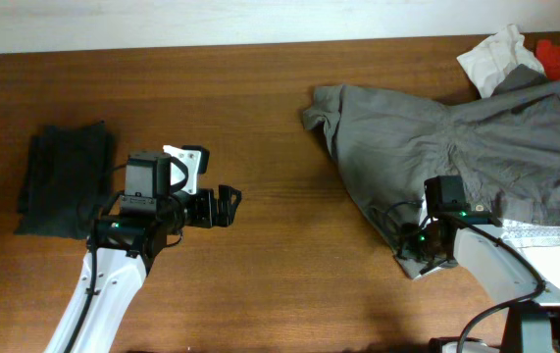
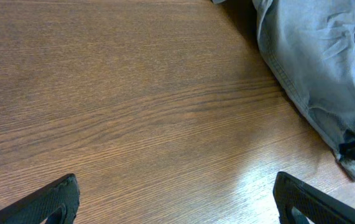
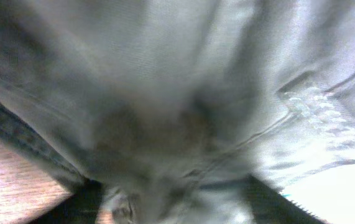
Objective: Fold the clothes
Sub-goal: 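Pull the grey shorts with the right gripper leftward onto the table center, then grasp the shorts' lower edge with the left gripper and drag it left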
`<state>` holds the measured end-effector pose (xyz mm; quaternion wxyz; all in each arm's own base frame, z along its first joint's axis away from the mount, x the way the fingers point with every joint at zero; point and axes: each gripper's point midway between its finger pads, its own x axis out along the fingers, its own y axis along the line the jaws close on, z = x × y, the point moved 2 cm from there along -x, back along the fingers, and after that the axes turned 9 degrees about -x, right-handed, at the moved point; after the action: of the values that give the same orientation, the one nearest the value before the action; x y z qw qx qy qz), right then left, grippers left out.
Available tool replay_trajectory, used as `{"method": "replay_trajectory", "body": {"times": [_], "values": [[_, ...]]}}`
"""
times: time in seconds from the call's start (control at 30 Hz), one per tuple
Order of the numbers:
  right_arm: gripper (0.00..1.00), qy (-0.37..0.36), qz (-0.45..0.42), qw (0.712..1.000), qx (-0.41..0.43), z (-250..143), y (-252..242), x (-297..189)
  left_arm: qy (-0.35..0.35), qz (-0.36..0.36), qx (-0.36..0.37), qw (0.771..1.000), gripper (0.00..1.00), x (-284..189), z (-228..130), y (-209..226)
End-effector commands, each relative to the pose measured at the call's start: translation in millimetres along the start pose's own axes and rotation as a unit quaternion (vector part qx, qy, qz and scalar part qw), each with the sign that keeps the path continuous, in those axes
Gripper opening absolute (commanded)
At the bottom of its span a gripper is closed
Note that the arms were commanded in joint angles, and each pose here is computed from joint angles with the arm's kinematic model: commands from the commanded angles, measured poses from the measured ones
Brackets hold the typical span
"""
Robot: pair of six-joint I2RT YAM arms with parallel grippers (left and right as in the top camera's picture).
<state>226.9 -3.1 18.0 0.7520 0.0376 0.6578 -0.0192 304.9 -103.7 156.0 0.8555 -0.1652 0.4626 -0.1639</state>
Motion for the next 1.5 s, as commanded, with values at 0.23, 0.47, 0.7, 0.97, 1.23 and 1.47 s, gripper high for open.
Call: {"method": "replay_trajectory", "body": {"times": [0.23, 0.47, 0.7, 0.97, 1.23, 1.47], "values": [[0.04, 0.043, 0.129, 0.991, -0.006, -22, 44, 6, -0.018, 0.015, -0.007, 1.0, 0.99, -5, 11, 4], [0.04, 0.047, 0.167, 0.981, -0.085, -20, 106, -13, -0.039, 0.034, -0.033, 0.998, 0.99, -15, 21, 26], [0.04, -0.075, 0.23, 0.942, -0.233, 7, 229, -74, -0.054, 0.048, -0.053, 0.996, 0.99, -22, 27, 42], [0.99, -0.127, 0.14, 0.953, -0.238, 30, 222, -91, -0.025, -0.036, -0.053, 0.998, 0.99, -21, 18, 16], [0.99, -0.129, 0.035, 0.981, -0.139, 67, 140, -118, 0.058, -0.076, -0.066, 0.993, 0.99, -17, -18, -7], [0.99, -0.134, 0.011, 0.988, -0.071, 86, 89, -154, 0.131, -0.085, -0.102, 0.982, 0.99, -1, -47, -35]]}}
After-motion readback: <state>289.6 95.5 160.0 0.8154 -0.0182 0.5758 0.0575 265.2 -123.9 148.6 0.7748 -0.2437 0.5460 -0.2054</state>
